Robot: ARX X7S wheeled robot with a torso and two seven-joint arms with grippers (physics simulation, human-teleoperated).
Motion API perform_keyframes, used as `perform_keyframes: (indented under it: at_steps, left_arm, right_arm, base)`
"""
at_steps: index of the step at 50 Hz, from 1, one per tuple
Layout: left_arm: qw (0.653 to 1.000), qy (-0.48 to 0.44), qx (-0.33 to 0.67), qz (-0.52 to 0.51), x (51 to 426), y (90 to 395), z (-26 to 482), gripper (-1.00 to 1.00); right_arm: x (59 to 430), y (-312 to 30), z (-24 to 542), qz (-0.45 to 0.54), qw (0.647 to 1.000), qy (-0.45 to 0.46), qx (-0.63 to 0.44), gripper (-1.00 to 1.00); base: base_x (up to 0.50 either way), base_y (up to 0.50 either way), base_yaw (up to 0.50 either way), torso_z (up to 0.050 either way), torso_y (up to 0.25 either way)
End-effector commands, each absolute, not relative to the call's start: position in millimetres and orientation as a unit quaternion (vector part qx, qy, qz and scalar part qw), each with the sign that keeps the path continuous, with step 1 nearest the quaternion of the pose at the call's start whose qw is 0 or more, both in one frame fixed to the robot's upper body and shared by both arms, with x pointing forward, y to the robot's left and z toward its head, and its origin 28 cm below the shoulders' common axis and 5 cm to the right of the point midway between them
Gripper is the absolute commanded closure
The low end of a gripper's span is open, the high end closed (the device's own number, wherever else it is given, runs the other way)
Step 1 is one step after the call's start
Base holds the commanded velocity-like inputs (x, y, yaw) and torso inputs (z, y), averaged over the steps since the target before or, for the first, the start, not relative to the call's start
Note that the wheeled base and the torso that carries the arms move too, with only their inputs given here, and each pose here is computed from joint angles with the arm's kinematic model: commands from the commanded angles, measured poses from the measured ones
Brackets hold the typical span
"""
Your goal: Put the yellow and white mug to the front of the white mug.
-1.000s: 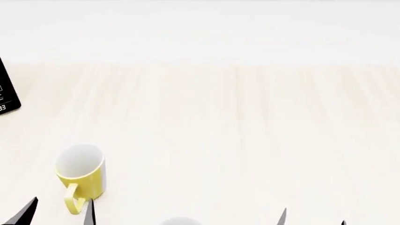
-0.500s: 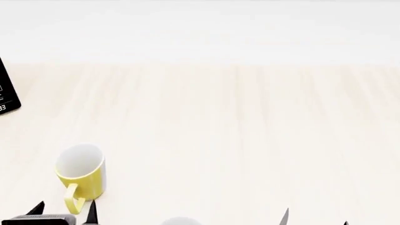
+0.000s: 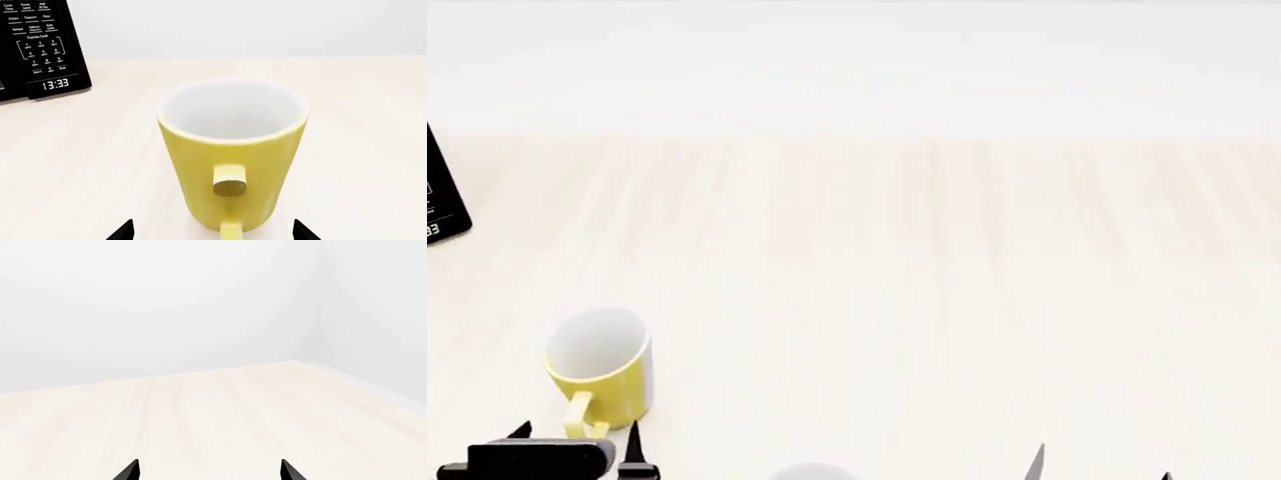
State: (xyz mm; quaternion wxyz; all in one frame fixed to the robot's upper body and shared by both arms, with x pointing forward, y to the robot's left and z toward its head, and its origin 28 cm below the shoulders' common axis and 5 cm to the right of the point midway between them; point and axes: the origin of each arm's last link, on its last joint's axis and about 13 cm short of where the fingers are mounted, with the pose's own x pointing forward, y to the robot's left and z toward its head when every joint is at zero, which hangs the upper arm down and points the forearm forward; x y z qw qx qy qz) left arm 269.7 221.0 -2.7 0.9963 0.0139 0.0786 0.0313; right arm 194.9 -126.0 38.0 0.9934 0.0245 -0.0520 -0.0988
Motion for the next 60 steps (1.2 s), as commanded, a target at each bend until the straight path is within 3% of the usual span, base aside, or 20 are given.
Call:
perform_keyframes:
  at_steps: [1,9,10,31,41,44,49,60]
  left_arm:
    - [0.994,0.093,0.036,0.037,276,218,-7,-1.00]
    - [0.995,0.084,0.043,0.034,274,217,-3,-1.00]
    - [0.996,0.077,0.037,0.030,273,217,-1,1.00]
    - [0.997,0.066,0.038,0.017,271,218,0,1.00]
    - [0.997,0.038,0.047,-0.044,288,229,10,1.00]
    - [0.996,0.016,0.056,-0.074,298,232,17,1.00]
    - [0.985,0.015,-0.042,-0.168,305,233,34,1.00]
    - [0.948,0.011,-0.052,-0.314,320,228,48,1.00]
  right_arm:
    - [195,-126,38,-0.098,0.993,-0.052,0.026,-1.00]
    - [195,-126,37,-0.097,0.994,-0.051,0.025,-1.00]
    - [195,-126,37,-0.097,0.994,-0.051,0.026,-1.00]
    - [197,-126,36,-0.098,0.994,-0.050,0.023,-1.00]
    - [195,-127,37,-0.100,0.993,-0.052,0.023,-1.00]
    - [195,-128,38,-0.101,0.993,-0.054,0.023,-1.00]
    - [196,-128,37,-0.101,0.993,-0.054,0.023,-1.00]
    - [195,-129,39,-0.103,0.993,-0.057,0.024,-1.00]
  base:
    - [0.00,0.00,0.00,0.000,0.000]
    - [0.00,0.00,0.00,0.000,0.000]
    - [0.00,0.00,0.00,0.000,0.000]
    - [0.00,0.00,0.00,0.000,0.000]
    - [0.00,0.00,0.00,0.000,0.000]
    - [0.00,0.00,0.00,0.000,0.000]
    - [0.00,0.00,0.00,0.000,0.000]
    - [0.00,0.00,0.00,0.000,0.001]
